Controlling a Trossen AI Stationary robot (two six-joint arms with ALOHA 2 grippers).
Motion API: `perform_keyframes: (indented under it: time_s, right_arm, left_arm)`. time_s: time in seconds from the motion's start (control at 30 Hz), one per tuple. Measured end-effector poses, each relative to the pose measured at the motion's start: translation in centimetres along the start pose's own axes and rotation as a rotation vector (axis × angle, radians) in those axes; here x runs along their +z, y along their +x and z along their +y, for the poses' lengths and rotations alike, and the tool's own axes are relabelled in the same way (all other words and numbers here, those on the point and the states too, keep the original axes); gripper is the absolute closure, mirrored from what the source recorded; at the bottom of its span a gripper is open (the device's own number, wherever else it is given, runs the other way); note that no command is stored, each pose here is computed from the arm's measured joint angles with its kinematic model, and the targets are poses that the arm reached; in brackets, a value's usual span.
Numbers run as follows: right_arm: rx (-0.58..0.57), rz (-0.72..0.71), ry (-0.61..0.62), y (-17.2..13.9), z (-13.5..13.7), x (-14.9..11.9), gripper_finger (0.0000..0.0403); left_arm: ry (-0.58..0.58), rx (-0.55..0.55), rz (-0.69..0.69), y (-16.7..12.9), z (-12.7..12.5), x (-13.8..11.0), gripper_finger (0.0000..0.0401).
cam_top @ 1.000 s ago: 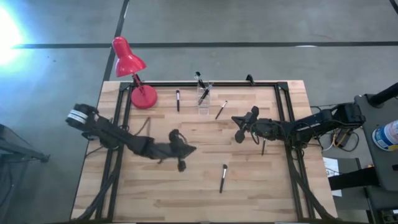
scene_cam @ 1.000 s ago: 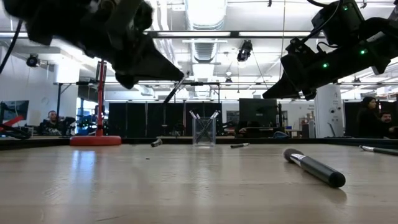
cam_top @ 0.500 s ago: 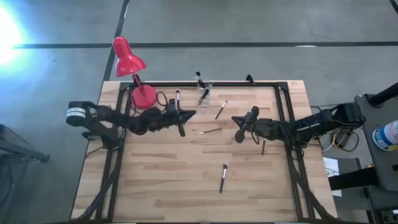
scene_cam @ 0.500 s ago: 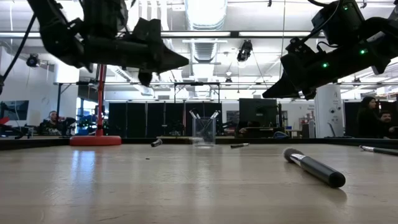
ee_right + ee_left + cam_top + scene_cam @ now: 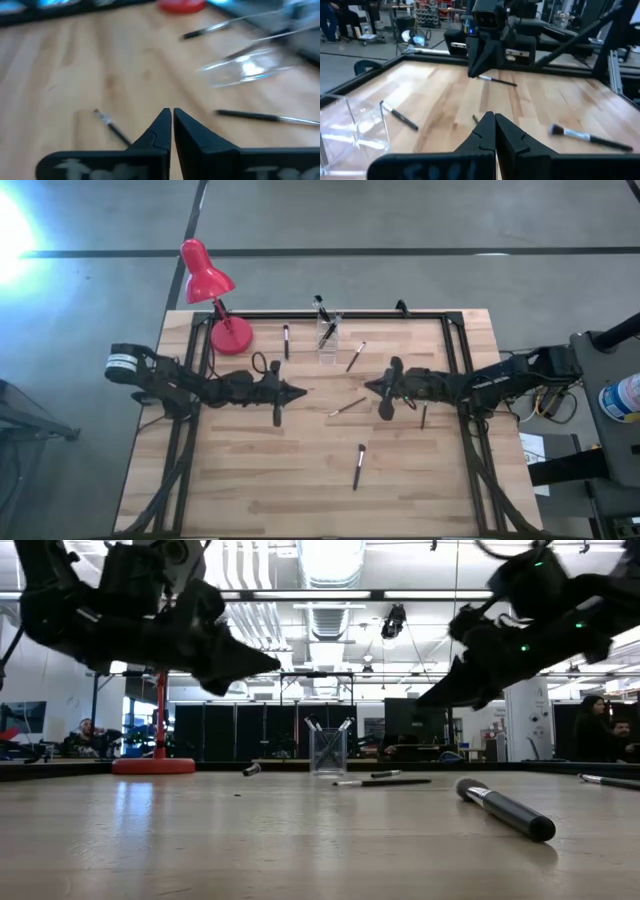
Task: Put items in baskets/containers
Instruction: Put the black eyeshadow brush into the transparent organizer
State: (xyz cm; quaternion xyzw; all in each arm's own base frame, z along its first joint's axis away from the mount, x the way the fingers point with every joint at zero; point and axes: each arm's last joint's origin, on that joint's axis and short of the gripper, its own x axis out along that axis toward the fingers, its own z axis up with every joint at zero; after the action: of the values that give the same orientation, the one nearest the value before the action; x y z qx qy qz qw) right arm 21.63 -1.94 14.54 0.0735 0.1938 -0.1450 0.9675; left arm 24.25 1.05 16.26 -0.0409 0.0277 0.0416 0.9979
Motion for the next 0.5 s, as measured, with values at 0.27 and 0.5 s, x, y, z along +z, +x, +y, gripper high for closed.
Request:
perform_keyframes:
  time_s: [0.27,0.5]
  right_arm:
    - [0.136,0.352,-0.184,4.0,1.0,0.0,0.0324]
    - [0.250,0.587,-0.229,6.3,1.9,0.2,0.0285]
  left_arm:
    - [-0.007,-0.011,0.048,-1.2,-0.1,-1.4,0.0401]
    - [-0.014,-0.020,0.050,-1.2,-0.3,-1.5,0.0401]
